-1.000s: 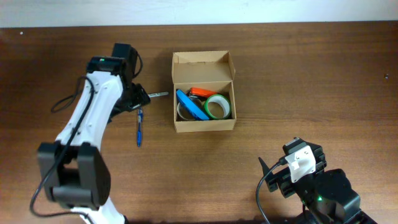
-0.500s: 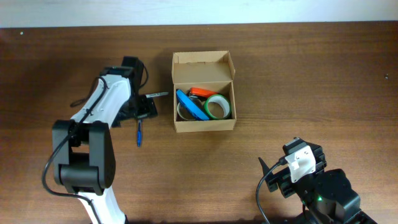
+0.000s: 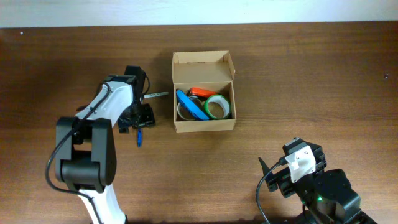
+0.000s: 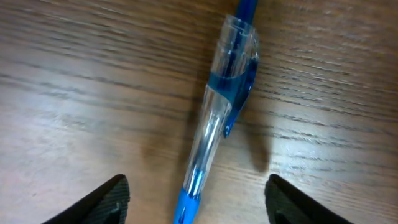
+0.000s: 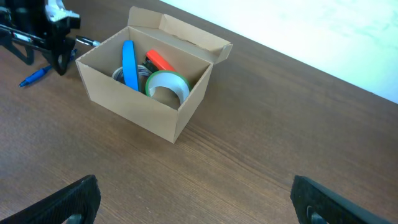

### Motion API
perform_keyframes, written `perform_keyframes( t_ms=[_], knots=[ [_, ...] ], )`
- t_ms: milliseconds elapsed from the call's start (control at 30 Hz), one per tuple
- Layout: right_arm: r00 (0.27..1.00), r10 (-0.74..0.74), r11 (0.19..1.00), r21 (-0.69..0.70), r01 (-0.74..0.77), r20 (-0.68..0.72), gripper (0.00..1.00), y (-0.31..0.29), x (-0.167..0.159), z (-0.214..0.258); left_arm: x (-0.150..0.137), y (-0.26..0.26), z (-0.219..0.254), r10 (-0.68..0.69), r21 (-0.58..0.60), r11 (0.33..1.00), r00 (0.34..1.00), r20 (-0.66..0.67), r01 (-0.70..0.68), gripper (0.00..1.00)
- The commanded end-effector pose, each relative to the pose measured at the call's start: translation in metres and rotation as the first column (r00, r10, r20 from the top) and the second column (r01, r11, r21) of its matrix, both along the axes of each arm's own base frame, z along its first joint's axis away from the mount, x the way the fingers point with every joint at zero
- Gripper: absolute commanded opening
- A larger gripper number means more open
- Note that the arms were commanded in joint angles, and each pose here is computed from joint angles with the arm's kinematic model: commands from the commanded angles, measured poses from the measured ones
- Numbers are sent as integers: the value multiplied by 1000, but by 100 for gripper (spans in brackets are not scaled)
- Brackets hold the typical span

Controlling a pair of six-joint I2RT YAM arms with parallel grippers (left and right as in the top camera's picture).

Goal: Pack container
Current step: 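Grasp the blue pen with the left gripper and lift it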

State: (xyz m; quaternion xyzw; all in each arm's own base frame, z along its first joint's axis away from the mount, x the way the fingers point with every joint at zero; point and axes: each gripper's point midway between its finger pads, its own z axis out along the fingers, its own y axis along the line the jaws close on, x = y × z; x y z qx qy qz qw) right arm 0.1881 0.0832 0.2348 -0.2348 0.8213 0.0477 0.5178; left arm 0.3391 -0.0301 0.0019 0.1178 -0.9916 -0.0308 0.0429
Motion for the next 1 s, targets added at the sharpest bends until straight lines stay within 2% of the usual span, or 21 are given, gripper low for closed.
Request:
perform_keyframes(
  t_ms=[0,333,433,467,600,867,967],
  knots=[
    [1000,-14,1000,7,14,2,99,-2,0,-1,-5,-1,-11,-44,-27,999,999,-33,43,62],
    [1000,-14,1000,7,14,2,99,-2,0,-1,1,-2,-13,-79,-31,996,997,-7,78,46],
    [1000,-14,1000,7,14,2,99,-2,0,-1,1,-2,-13,-79,-31,996,997,-7,79,30],
    [1000,-14,1000,7,14,2,99,-2,0,-1,1,-2,-13,-79,-31,996,997,-7,78,28],
    [1000,-14,1000,7,14,2,99,-2,0,-1,1,-2,-13,-79,-31,996,997,-7,78,24],
    [1000,-14,1000,7,14,2,99,-2,0,-1,1,-2,-13,-77,-31,997,997,-7,77,8],
    [1000,-14,1000,7,14,2,99,-2,0,-1,1,-2,-13,-77,-31,997,997,-7,77,5]
  ],
)
